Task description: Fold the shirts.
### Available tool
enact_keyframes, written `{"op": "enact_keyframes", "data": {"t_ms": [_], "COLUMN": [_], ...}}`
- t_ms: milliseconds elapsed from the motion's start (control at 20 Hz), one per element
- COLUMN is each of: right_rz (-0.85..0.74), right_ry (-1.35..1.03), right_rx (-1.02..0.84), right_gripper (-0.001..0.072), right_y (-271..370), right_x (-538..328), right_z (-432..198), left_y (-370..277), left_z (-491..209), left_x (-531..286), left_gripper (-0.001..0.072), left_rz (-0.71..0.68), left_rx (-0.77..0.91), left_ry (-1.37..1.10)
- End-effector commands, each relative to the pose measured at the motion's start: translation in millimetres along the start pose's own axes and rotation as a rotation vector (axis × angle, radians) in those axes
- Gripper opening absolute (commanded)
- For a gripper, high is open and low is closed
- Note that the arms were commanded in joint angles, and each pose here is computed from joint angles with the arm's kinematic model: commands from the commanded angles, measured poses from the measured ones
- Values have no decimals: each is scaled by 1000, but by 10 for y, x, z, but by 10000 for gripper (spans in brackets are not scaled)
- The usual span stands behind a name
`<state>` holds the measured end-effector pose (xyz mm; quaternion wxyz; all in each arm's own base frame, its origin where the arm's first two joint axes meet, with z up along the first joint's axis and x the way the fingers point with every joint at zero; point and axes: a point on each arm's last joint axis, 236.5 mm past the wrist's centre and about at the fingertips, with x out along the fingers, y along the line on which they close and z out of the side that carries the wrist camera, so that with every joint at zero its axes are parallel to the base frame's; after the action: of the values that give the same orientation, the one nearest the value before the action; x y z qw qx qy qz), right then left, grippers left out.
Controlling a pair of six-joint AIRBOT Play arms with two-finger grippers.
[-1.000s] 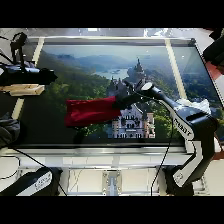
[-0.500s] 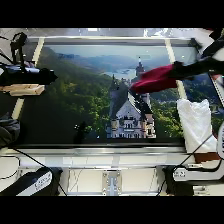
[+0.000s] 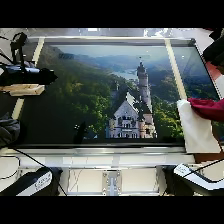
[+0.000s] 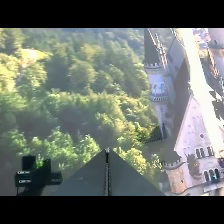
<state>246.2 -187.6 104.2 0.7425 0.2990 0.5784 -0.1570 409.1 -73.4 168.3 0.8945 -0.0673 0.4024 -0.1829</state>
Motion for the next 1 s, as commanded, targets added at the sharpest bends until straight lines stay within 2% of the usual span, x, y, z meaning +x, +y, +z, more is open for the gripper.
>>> {"op": "enact_keyframes", "data": {"t_ms": [0,100,150,250,300,400,500,550,600,650,800,850,950], "right_rz": [-79,-151,-181,-198,-198,-210,-152,-59,47,179,546,616,612], "right_ry": [251,359,383,409,412,340,56,-108,-249,-380,-578,-594,-605], "right_rx": [81,122,150,171,178,163,143,95,40,-37,-386,-480,-573], "right_gripper": [14,18,101,475,510,510,500,489,329,18,14,14,15], "right_y": [-463,-685,-755,-773,-737,-652,-357,-38,322,763,2008,2288,2534], "right_x": [571,839,896,851,738,360,-57,-324,-587,-865,-1438,-1502,-1432], "right_z": [-829,-1194,-1287,-1348,-1345,-1182,-667,-385,-172,-17,-59,-144,-193], "left_y": [-2,-11,-19,-25,-29,-27,-27,-27,-27,-27,-27,-28,-29], "left_z": [-9,-31,-38,-61,-73,-73,-71,-71,-71,-71,-74,-78,-80], "left_x": [-2,-3,-3,-3,-4,-4,-4,-4,-4,-4,-4,-4,-4], "left_gripper": [13,12,13,13,13,13,13,12,13,12,13,12,13], "left_rz": [-1,-5,-8,-11,-13,-12,-12,-12,-12,-12,-12,-12,-13], "left_rx": [-5,-5,-6,-6,-5,-5,-5,-5,-5,-5,-5,-5,-5], "left_ry": [4,13,16,26,31,31,30,30,30,30,31,33,34]}}
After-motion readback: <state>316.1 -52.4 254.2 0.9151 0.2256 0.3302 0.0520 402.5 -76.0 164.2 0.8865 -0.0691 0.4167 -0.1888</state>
